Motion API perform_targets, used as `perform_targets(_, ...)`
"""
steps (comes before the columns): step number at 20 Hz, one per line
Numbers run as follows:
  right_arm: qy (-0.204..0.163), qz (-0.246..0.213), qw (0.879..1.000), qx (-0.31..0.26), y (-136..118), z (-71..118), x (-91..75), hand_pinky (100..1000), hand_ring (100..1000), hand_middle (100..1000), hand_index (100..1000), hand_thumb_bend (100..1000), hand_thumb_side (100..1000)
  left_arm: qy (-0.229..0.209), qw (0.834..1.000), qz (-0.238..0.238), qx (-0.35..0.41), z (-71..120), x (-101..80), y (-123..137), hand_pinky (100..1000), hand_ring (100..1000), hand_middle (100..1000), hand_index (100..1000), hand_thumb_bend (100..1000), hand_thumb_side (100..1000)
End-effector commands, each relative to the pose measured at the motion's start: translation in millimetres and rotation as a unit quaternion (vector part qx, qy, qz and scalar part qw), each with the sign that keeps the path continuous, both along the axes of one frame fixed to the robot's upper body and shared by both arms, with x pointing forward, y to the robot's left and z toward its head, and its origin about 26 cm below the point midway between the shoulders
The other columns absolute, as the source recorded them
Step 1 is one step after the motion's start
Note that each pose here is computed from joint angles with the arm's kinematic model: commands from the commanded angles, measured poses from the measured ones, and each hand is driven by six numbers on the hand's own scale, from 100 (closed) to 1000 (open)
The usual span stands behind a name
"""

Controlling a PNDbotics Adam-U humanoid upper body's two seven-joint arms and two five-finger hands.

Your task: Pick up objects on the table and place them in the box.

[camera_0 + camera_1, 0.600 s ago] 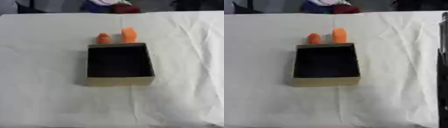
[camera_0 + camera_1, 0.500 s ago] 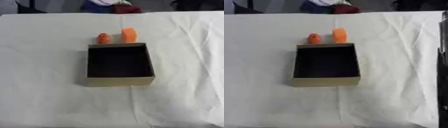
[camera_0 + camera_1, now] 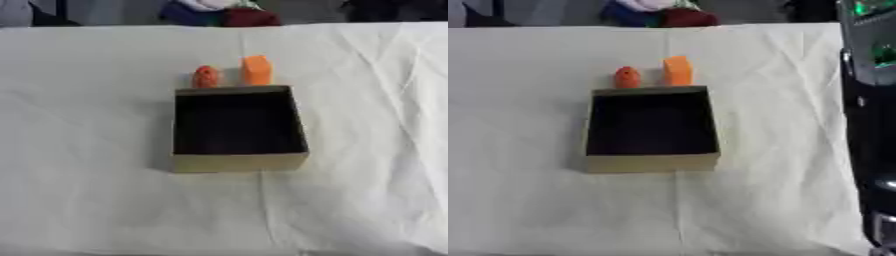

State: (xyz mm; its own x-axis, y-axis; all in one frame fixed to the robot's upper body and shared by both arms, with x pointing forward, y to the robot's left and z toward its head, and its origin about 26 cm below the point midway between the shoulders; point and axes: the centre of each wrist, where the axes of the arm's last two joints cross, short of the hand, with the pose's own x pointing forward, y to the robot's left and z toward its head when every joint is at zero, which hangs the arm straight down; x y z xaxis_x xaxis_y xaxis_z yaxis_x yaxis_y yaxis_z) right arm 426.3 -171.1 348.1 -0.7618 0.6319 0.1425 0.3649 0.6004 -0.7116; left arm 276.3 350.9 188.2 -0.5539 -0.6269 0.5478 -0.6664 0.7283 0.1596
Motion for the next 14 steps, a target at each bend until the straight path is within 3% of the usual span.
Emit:
perform_targets(1,-0.007,-0.033,0.997,-0.063,7.0,8.3,19.6,816,741,704,763,100,908,-0.009,1.000,-0.001,0.010,7.1,-2.6,0.9,754,550,628,775,100,854)
perform_targets(8,0.019,-0.107,0.989,-0.101,28.1,2.4,59.2,819,745,707,763,100,927,-0.009,1.000,-0.008,0.011,7.5,-1.8,-0.7,754,551,629,775,100,853)
perform_targets(14,0.042,-0.169,0.976,-0.134,51.8,-19.7,79.0,815,767,725,772,100,962,-0.009,1.000,-0.016,0.012,8.6,-0.8,-2.2,754,551,630,775,100,852)
